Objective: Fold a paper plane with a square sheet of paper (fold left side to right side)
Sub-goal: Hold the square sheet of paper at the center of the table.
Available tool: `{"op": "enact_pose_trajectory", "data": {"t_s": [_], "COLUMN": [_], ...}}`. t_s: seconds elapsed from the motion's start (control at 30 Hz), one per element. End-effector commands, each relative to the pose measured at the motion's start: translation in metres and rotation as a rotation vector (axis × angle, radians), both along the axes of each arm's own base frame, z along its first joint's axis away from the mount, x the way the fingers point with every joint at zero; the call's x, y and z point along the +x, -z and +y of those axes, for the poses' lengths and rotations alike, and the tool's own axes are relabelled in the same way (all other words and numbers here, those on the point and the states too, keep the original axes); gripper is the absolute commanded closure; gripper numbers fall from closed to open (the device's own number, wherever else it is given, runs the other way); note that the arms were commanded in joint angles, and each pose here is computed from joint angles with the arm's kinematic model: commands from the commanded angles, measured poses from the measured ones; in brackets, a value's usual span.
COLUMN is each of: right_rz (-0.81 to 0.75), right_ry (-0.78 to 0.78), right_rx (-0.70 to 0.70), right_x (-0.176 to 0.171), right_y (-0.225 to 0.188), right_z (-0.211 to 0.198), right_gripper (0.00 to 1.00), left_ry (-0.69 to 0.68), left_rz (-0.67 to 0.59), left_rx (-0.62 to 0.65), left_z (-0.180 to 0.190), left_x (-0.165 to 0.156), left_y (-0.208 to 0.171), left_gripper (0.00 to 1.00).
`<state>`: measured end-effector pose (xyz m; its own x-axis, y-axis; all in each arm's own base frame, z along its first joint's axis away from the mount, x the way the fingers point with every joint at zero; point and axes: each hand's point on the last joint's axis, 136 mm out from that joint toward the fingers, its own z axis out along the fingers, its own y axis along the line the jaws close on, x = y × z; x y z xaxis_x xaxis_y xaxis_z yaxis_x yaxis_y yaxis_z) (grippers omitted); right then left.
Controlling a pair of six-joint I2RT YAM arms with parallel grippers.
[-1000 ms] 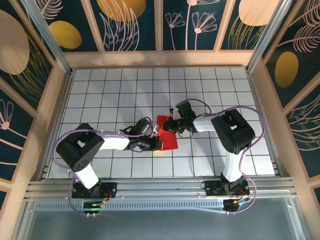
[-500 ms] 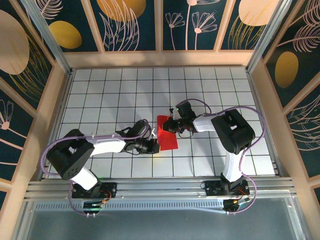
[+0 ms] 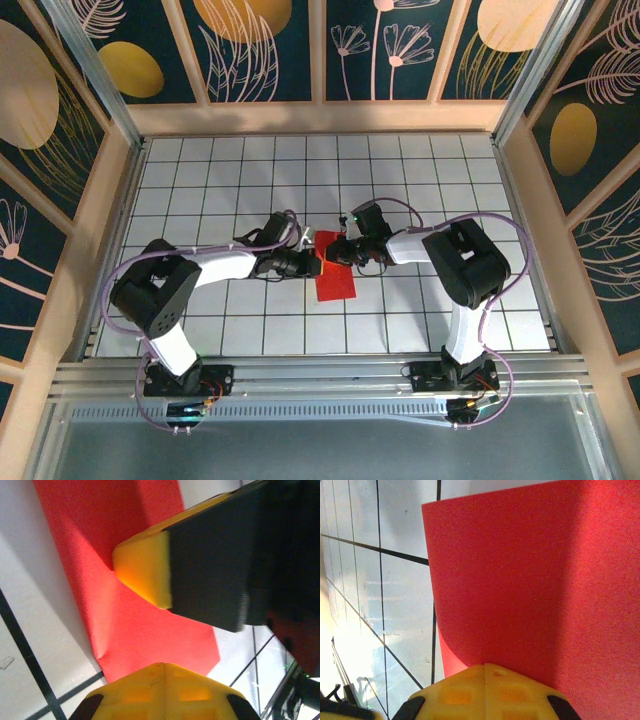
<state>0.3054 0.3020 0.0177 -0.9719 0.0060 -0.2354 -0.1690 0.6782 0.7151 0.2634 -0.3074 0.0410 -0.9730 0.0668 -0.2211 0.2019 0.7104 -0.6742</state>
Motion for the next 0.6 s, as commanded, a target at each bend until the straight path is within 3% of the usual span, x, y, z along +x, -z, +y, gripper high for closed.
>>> {"op": "enact_pose_trajectory", "data": {"t_s": [0.0,0.47,0.57], "right_rz": [0.088,0.07,0.035], "right_ry": [0.034,0.029,0.029], "right_rx": [-0.153,-0.123,-0.102], "right_x": [-0.02,-0.013,-0.005], "right_y": [0.039,0.026,0.01], "right_z": [-0.027,-0.019,-0.014], "right_gripper": [1.0,1.0,0.91], "left_ry": [0.052,0.034,0.021], "left_rz": [0.011,0.087,0.098], "left_rx": [-0.018,0.08,0.106], "left_z": [-0.008,0.004,0.009], "left_x": [-0.002,-0.01,-0.011], "left_y": [0.006,0.042,0.046], "left_gripper": [1.0,1.0,1.0]}}
